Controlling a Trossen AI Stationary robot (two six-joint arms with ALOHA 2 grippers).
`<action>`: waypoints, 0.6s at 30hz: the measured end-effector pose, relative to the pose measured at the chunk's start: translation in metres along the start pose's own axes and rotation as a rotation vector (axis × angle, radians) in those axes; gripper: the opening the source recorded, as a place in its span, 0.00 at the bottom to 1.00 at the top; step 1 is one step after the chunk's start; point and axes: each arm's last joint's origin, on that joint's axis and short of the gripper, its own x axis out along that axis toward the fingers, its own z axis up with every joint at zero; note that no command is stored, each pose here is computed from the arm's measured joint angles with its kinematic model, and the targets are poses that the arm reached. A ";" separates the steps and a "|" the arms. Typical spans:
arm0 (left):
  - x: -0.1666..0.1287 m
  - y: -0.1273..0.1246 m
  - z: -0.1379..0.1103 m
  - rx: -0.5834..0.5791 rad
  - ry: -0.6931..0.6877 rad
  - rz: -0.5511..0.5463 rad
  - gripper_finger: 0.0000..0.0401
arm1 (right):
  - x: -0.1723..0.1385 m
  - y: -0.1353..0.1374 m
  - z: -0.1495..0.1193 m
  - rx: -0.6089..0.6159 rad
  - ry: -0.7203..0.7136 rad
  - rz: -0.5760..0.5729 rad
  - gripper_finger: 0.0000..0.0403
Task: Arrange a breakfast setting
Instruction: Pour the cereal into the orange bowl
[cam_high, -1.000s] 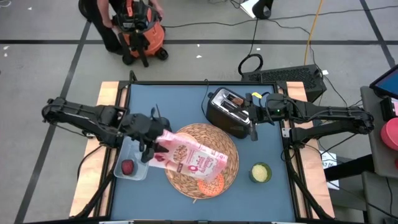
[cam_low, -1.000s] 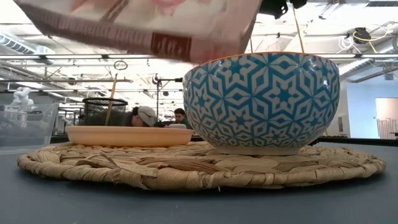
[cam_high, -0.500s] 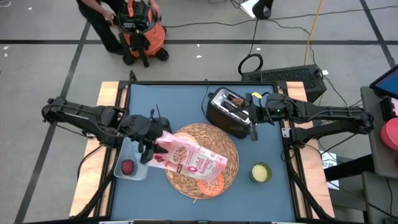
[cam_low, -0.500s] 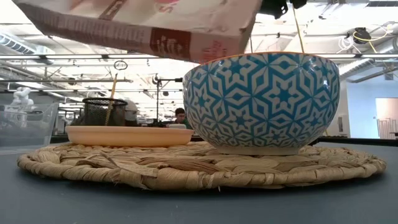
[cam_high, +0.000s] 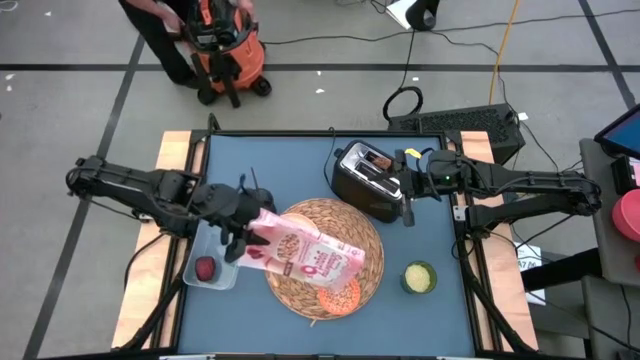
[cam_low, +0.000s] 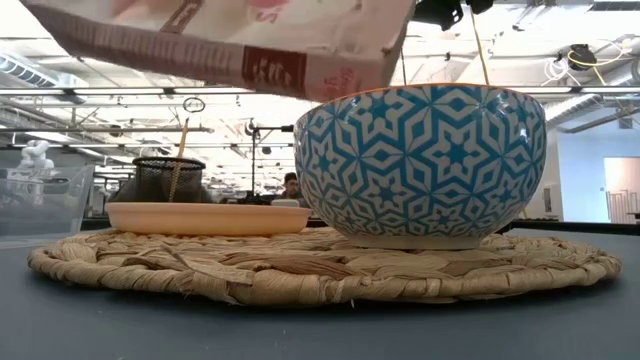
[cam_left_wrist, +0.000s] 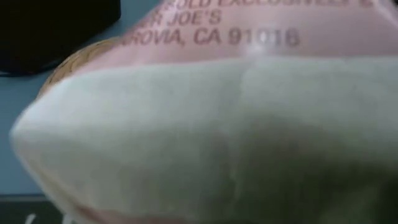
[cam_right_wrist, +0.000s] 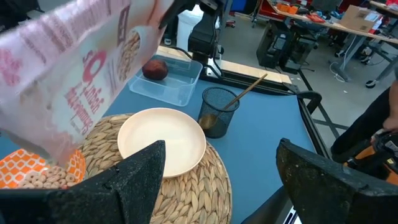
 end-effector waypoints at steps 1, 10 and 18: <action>0.001 0.000 0.000 0.000 0.006 -0.002 0.41 | 0.000 0.000 0.000 0.000 0.000 0.000 0.73; -0.009 -0.002 -0.001 -0.008 -0.027 0.001 0.41 | 0.000 0.000 0.000 0.001 0.000 0.000 0.73; -0.002 -0.004 0.000 -0.041 -0.011 -0.035 0.41 | 0.000 0.000 0.000 0.000 0.000 0.000 0.73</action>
